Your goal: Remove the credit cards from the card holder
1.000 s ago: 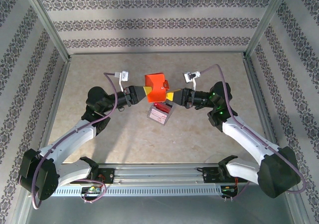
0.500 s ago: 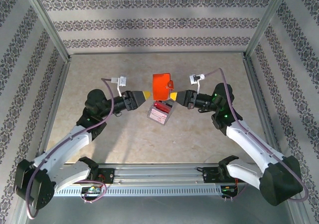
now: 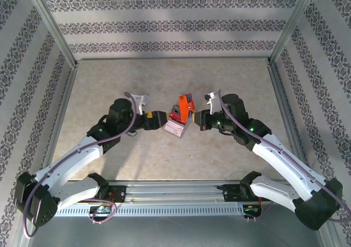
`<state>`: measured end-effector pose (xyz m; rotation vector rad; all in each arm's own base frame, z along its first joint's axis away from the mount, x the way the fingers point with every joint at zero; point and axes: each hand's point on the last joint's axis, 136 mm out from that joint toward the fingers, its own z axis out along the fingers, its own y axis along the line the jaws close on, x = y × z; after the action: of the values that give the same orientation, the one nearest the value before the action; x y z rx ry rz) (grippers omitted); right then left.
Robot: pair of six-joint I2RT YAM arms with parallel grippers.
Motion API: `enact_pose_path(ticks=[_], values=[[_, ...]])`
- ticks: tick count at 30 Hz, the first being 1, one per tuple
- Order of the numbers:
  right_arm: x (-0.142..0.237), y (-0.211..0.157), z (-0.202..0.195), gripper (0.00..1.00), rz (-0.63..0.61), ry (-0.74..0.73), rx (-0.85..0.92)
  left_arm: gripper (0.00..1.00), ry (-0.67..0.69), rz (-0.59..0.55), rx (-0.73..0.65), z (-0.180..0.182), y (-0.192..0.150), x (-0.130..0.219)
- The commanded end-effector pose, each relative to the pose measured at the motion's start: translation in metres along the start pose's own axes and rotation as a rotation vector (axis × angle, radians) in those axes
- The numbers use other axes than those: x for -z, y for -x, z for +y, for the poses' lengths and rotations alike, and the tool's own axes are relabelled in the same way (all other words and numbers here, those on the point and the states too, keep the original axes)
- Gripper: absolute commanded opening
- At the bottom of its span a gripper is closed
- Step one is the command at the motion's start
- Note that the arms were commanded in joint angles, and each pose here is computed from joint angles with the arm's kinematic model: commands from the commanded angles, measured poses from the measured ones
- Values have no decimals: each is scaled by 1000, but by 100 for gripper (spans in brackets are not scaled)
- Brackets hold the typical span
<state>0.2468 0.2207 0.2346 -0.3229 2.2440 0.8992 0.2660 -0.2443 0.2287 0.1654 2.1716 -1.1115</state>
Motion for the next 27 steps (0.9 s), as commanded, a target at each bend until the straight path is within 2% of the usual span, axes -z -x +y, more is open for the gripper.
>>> enact_pose_path(ticks=[1,7,18,27], values=[[2,2,-8,0,3,-80,42,92,-6,-16,-75,-13,6,-8],[-4,-2,-3,0,28,-48,32,93,-73,-26,-71,-29,9,-20],[-14,-2,11,0,37,34,0,97,-136,38,-98,-54,-3,-53],[-18,-4,21,0,49,92,-5,95,-111,17,-58,-47,0,-69]])
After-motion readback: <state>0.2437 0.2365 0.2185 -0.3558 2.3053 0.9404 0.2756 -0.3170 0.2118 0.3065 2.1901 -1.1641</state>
